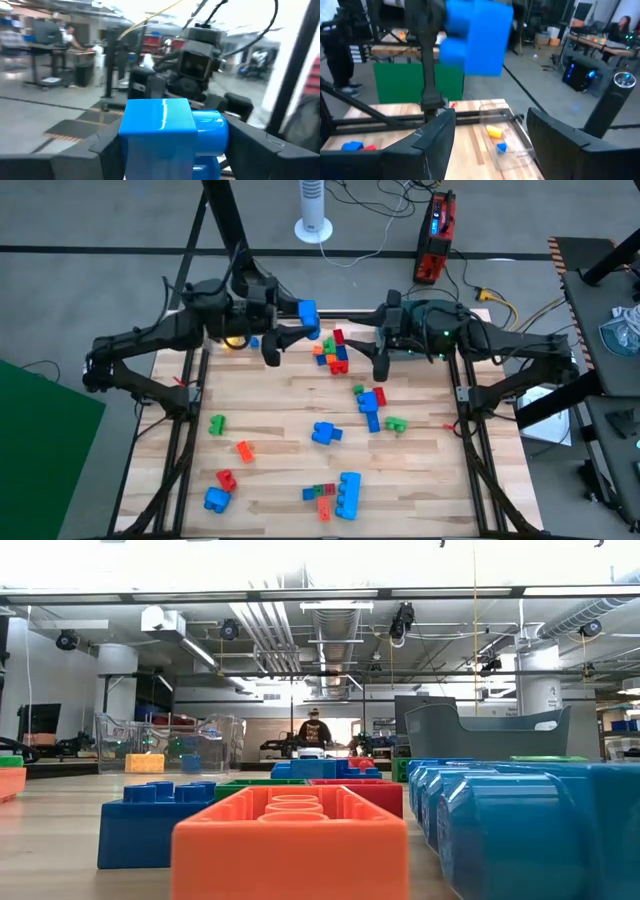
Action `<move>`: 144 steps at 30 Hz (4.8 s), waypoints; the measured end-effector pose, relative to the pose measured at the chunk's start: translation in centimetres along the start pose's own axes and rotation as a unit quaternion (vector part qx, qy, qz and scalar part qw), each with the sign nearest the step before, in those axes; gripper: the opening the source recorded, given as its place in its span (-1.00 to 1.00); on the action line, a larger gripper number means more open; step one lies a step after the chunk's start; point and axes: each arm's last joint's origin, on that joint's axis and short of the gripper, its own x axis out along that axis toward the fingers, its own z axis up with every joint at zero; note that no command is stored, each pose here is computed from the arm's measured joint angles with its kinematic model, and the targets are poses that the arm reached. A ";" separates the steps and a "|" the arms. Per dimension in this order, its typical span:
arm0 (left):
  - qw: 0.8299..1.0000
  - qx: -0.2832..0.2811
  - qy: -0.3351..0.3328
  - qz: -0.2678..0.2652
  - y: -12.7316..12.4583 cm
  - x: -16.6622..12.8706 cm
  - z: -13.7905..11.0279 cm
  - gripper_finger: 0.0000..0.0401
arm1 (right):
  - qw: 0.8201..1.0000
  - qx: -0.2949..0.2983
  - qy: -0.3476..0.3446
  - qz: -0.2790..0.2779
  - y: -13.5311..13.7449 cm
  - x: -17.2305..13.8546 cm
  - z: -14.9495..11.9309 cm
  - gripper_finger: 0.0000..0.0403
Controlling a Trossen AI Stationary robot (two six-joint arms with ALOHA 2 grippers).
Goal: Sort blocks by size
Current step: Put the big blue game piece into the blue bin, then put the big green game piece into the blue bin
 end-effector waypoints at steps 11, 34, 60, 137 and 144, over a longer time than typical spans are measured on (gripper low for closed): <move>0.993 -0.047 -0.063 -0.088 0.5 0.8 -5.4 0.26 | 1.000 0.019 0.006 -0.008 0.0 0.2 0.0 0.16; 0.998 0.017 0.030 -0.043 0.4 0.7 -3.5 0.27 | 0.993 0.109 0.048 0.009 0.7 2.6 -1.7 0.42; 0.998 0.016 0.030 -0.059 0.8 3.3 -4.0 0.27 | 0.996 0.063 0.032 0.051 1.7 4.8 -1.8 0.81; 0.888 -0.049 0.318 0.330 2.5 -0.7 -5.9 0.47 | 0.736 0.269 0.444 -0.435 -16.8 0.4 -17.0 0.82; 0.869 -0.087 0.375 0.312 2.2 -1.5 -6.8 0.47 | 0.795 0.284 0.372 -0.386 -14.9 0.2 -14.2 0.80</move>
